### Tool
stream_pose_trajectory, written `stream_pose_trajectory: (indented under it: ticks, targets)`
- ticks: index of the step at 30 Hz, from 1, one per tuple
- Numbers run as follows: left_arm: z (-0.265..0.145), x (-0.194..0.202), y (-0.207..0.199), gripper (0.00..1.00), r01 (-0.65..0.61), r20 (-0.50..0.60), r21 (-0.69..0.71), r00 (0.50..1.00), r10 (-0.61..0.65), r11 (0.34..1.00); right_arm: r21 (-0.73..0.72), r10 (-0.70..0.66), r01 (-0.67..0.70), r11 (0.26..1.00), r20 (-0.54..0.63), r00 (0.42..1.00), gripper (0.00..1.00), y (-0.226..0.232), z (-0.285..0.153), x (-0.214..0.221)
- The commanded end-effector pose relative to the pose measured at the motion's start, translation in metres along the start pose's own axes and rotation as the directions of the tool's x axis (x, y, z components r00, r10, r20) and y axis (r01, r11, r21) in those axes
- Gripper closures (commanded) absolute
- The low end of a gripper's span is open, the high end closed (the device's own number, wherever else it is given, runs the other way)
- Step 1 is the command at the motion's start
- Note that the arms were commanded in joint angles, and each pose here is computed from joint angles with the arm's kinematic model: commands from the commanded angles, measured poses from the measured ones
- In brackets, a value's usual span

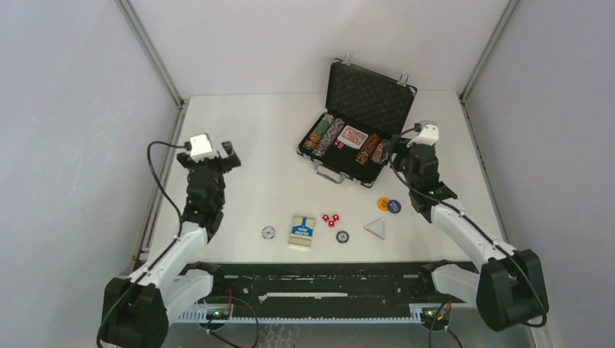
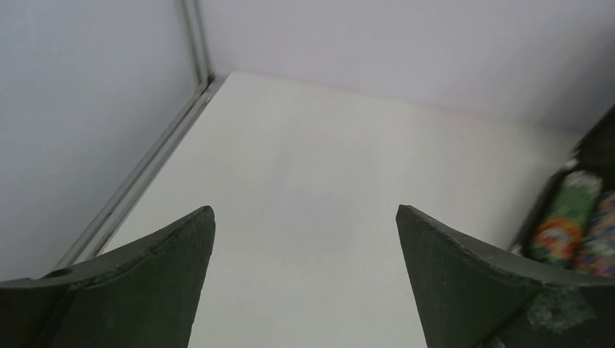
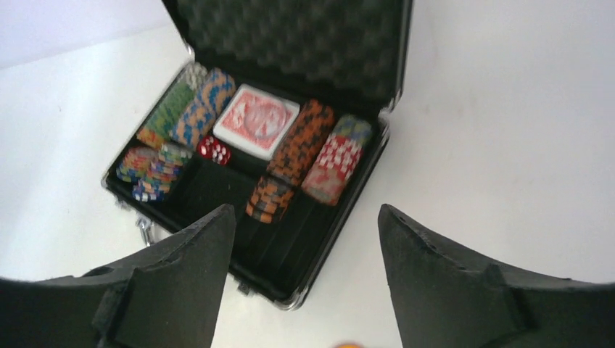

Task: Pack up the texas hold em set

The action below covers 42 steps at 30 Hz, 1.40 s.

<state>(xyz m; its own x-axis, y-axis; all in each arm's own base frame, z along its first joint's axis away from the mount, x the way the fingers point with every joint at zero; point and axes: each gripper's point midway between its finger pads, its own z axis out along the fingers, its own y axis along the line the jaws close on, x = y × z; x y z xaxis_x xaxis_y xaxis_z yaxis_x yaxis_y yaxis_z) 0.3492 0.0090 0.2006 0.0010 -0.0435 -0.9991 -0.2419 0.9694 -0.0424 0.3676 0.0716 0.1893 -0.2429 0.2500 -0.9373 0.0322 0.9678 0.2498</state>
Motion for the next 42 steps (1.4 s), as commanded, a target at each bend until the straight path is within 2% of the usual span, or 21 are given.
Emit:
stream_pose_trajectory:
  ticks: [1, 3, 6, 9, 12, 14, 16, 20, 26, 32, 38, 42]
  targets:
    - [0.005, -0.050, -0.024, 0.00, 0.071, 0.017, -0.006, 0.997, -0.071, 0.997, 0.087, 0.039, -0.023, 0.996, -0.187, 0.982, 0.25, -0.001, 0.002, 0.032]
    - [0.016, -0.052, -0.040, 0.00, 0.061, -0.002, 0.042, 0.998, -0.061, 0.997, 0.112, 0.040, -0.019, 0.994, -0.193, 0.980, 0.35, 0.003, 0.007, 0.029]
    - [0.035, -0.047, -0.065, 0.00, 0.028, -0.038, 0.124, 0.999, -0.024, 0.992, 0.112, 0.058, -0.034, 0.993, -0.217, 0.974, 0.44, 0.012, 0.014, 0.029]
    - [0.060, -0.038, -0.100, 0.00, -0.027, -0.089, 0.243, 0.995, 0.050, 0.970, 0.118, 0.128, -0.098, 0.988, -0.273, 0.953, 0.46, 0.015, 0.022, 0.043]
    - [0.082, -0.027, -0.146, 0.00, -0.073, -0.154, 0.428, 0.976, 0.153, 0.901, 0.140, 0.186, -0.147, 0.979, -0.321, 0.929, 0.47, 0.015, 0.030, 0.058]
    - [0.098, -0.011, -0.158, 0.00, -0.074, -0.220, 0.450, 0.957, 0.191, 0.890, 0.162, 0.183, -0.130, 0.978, -0.370, 0.911, 0.46, 0.014, 0.035, 0.070]
    - [0.110, 0.011, -0.165, 0.01, -0.085, -0.289, 0.459, 0.927, 0.239, 0.884, 0.169, 0.153, -0.090, 0.981, -0.413, 0.898, 0.41, 0.017, 0.038, 0.081]
    - [0.124, 0.025, -0.180, 0.07, -0.104, -0.322, 0.515, 0.896, 0.304, 0.851, 0.191, 0.152, -0.072, 0.979, -0.445, 0.882, 0.37, 0.016, 0.043, 0.095]
    - [0.113, 0.042, -0.215, 0.14, -0.008, -0.360, 0.670, 0.871, 0.334, 0.742, 0.214, 0.170, -0.074, 0.974, -0.474, 0.864, 0.35, 0.013, 0.044, 0.109]
    - [0.099, 0.055, -0.248, 0.22, 0.024, -0.368, 0.733, 0.855, 0.367, 0.679, 0.227, 0.175, -0.069, 0.971, -0.490, 0.854, 0.35, 0.008, 0.045, 0.117]
    - [0.103, 0.076, -0.271, 0.31, -0.026, -0.404, 0.727, 0.791, 0.458, 0.686, 0.222, 0.189, -0.083, 0.972, -0.517, 0.835, 0.37, 0.008, 0.045, 0.125]
    - [0.110, 0.084, -0.273, 0.35, -0.016, -0.440, 0.706, 0.773, 0.457, 0.708, 0.204, 0.180, -0.083, 0.975, -0.516, 0.837, 0.39, 0.012, 0.043, 0.124]
